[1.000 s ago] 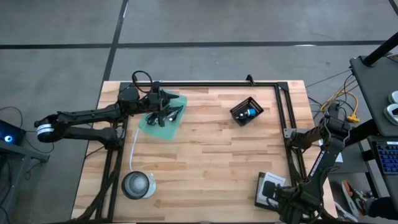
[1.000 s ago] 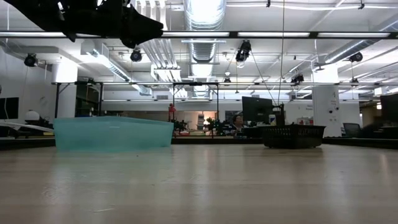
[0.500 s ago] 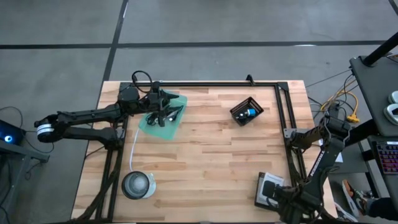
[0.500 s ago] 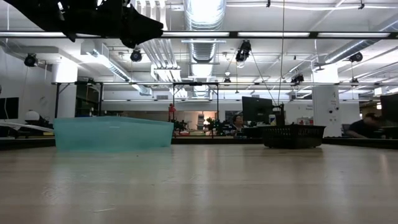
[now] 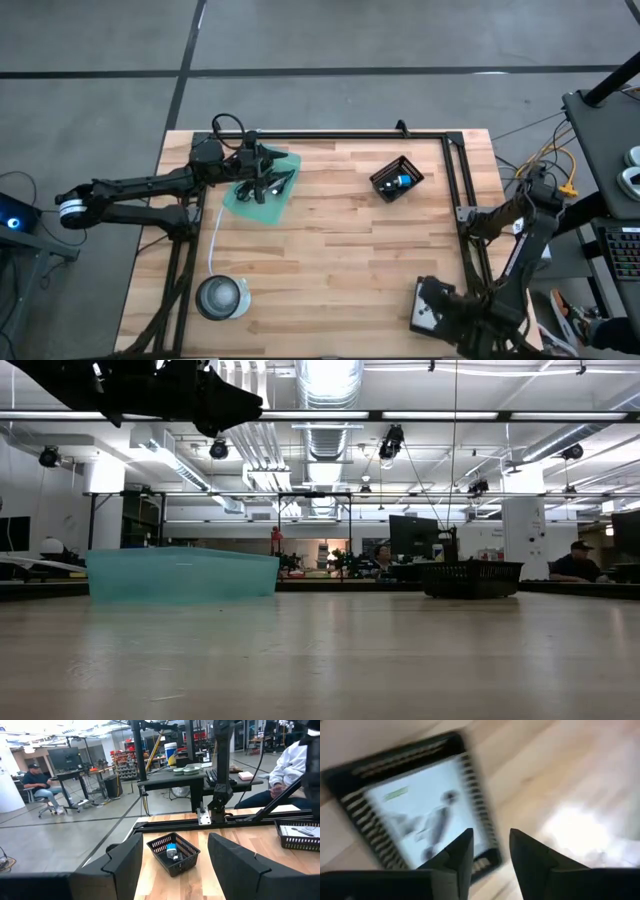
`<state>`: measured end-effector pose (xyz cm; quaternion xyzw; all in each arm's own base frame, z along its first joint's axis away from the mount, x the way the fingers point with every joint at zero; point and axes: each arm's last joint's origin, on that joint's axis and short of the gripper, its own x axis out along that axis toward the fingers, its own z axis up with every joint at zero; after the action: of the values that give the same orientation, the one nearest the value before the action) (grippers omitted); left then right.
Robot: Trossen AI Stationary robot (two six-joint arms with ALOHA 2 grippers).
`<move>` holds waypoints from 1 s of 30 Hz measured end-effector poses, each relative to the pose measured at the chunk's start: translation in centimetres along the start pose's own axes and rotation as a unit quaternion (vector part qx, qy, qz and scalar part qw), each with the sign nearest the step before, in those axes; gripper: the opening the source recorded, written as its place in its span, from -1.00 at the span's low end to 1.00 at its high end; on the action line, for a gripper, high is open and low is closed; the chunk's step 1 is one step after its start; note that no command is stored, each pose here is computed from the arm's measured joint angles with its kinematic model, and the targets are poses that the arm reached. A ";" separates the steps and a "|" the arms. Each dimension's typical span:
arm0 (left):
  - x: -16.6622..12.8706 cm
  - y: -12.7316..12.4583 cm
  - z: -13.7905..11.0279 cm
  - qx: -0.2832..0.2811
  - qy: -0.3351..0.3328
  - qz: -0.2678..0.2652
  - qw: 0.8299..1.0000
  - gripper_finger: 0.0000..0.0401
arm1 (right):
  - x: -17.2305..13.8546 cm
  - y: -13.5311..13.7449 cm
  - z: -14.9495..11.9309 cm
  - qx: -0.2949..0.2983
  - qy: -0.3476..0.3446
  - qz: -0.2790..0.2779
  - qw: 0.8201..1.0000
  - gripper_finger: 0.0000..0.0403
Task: Pick and place items into bin
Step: Return to Home Position
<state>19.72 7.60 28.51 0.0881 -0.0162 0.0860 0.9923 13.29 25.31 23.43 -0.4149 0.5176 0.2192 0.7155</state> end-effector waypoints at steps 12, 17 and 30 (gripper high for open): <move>0.0 0.0 0.0 0.000 0.000 0.000 1.000 0.04 | -3.0 -4.2 -4.9 0.112 -0.340 -0.052 0.932 -0.94; 0.0 0.0 0.0 0.001 0.000 0.000 1.000 0.04 | -1.2 -6.1 -8.4 0.155 -0.416 -0.099 0.890 -0.96; 0.0 0.0 0.0 0.000 0.000 0.000 1.000 0.04 | 3.1 -14.2 -15.4 0.275 -0.467 -0.242 0.805 -0.96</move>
<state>19.72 7.59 28.51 0.0884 -0.0159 0.0860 0.9922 16.33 4.34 23.96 -0.1601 0.0416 0.0548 0.9847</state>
